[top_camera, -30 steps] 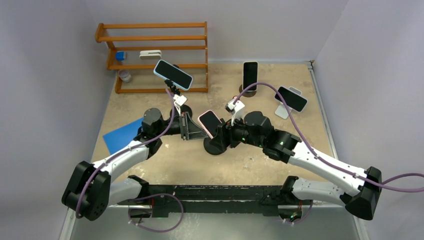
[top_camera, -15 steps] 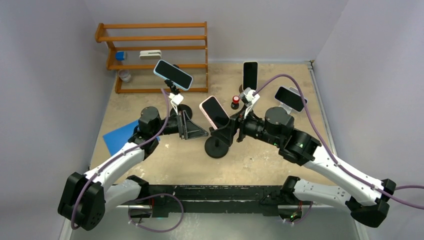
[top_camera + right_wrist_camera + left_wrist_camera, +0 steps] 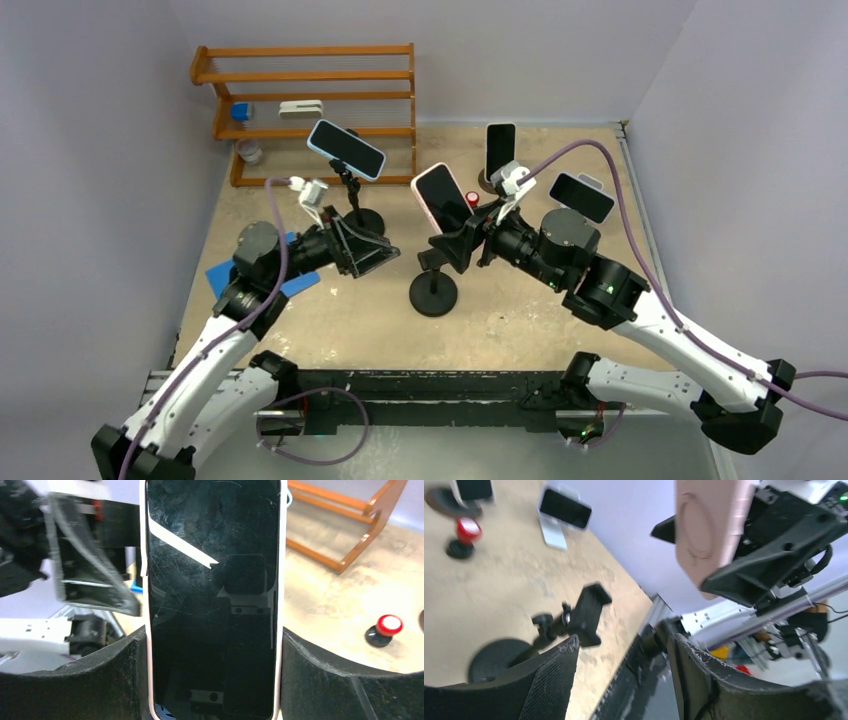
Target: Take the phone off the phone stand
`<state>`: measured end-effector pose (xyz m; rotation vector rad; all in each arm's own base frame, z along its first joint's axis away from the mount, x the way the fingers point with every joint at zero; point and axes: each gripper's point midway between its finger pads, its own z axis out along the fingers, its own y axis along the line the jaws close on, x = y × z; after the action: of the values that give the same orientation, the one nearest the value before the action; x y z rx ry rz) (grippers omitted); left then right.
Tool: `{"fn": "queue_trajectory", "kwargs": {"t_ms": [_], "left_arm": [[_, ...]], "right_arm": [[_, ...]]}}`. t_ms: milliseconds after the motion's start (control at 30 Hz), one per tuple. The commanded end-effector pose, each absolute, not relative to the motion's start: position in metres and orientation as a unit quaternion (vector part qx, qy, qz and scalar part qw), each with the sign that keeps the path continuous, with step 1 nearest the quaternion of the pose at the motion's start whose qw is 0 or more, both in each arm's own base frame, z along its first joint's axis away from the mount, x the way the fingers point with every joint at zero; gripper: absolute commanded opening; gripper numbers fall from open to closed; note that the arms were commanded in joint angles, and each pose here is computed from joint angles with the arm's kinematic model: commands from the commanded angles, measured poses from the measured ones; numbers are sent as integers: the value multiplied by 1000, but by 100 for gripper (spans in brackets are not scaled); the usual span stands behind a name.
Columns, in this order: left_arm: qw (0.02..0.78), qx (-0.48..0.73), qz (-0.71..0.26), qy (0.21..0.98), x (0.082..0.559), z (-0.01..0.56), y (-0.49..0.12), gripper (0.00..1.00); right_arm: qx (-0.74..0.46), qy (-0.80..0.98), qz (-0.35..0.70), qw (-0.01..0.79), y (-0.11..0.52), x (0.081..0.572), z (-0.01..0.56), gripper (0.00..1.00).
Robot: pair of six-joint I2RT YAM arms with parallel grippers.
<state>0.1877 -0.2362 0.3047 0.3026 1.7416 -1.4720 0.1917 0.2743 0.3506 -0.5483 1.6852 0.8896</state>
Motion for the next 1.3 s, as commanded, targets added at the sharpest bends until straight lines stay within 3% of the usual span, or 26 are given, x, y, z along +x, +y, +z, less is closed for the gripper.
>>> {"fn": "queue_trajectory", "kwargs": {"t_ms": [0,200,267,333,500,1033,1267], "left_arm": [[549,121,-529,636,198,362,-210,64],[643,128,-499,567,196,412,-192,67],[646,125,-499,563,197,421,-192,70],[640,119,-507,564,199,427,-194,80],[624,128,-518,571,204,429,-202,84],[620,156,-555,533,202,440,-216,78],[635,138,-536,538,198,439,-204,80]], "right_arm": [[-196,630,365,657,270,215,429,0],[-158,604,344,701,284,220,444,0],[-147,600,336,711,292,216,446,0],[-125,599,330,719,296,217,448,0],[-104,591,327,730,307,211,447,0],[-93,608,307,726,333,204,427,0],[-72,613,314,722,318,203,426,0]]}}
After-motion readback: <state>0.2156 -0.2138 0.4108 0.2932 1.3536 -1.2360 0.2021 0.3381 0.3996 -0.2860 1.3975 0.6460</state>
